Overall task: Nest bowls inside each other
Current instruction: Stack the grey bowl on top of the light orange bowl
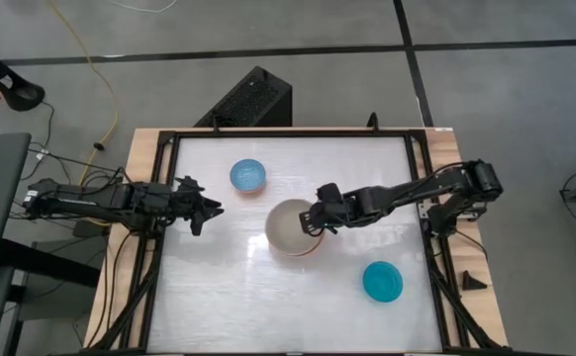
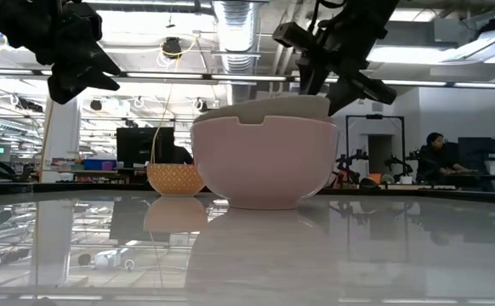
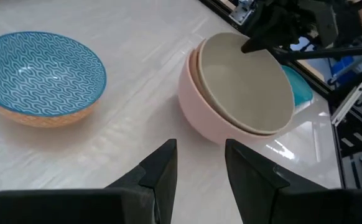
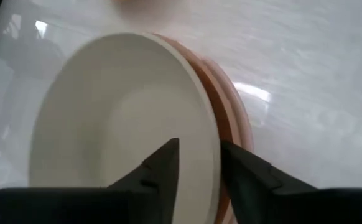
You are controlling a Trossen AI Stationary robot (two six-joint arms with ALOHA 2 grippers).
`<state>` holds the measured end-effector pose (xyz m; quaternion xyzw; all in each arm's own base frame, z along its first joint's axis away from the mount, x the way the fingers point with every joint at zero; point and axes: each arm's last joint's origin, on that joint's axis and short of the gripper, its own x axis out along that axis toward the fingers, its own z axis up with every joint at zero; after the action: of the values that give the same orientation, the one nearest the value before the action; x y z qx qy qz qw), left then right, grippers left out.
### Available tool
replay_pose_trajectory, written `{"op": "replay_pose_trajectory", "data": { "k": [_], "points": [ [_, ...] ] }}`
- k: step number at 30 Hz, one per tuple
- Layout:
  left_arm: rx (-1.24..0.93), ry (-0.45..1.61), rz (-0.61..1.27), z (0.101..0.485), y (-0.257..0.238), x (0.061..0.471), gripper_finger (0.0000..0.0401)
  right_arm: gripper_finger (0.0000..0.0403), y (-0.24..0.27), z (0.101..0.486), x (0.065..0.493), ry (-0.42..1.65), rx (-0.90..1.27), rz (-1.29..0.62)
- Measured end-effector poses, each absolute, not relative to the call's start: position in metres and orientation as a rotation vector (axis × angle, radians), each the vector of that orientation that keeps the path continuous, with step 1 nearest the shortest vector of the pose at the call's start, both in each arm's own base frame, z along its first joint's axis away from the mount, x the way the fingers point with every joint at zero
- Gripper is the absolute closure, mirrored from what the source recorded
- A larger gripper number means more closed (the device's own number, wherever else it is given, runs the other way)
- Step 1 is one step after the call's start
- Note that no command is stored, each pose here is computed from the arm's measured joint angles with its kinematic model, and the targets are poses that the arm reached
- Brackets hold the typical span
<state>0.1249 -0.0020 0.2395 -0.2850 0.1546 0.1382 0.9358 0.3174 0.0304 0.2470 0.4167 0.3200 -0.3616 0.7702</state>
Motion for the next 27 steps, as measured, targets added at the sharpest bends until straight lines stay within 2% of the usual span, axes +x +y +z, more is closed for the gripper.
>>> {"op": "replay_pose_trajectory", "data": {
  "k": [6, 11, 15, 21, 27],
  "points": [
    [-0.597, 0.312, 0.289, 0.240, -0.002, 0.125, 0.0278, 0.0202, 0.026, 0.261, 0.310, 0.675, 0.868, -0.748],
    [-0.599, 0.308, 0.298, 0.240, -0.002, 0.125, 0.0278, 0.0193, 0.017, 0.277, 0.299, 0.647, 0.857, -0.736],
    [-0.602, 0.301, 0.316, 0.240, -0.001, 0.125, 0.0278, 0.0199, 0.014, 0.288, 0.294, 0.617, 0.843, -0.702],
    [-0.595, 0.290, 0.345, 0.240, 0.000, 0.125, 0.0278, 0.0222, 0.015, 0.288, 0.312, 0.674, 0.843, -0.386],
    [-0.603, 0.288, 0.349, 0.240, 0.000, 0.125, 0.0278, 0.0265, 0.001, 0.261, 0.325, 0.797, 0.842, -0.417]
  ]
}}
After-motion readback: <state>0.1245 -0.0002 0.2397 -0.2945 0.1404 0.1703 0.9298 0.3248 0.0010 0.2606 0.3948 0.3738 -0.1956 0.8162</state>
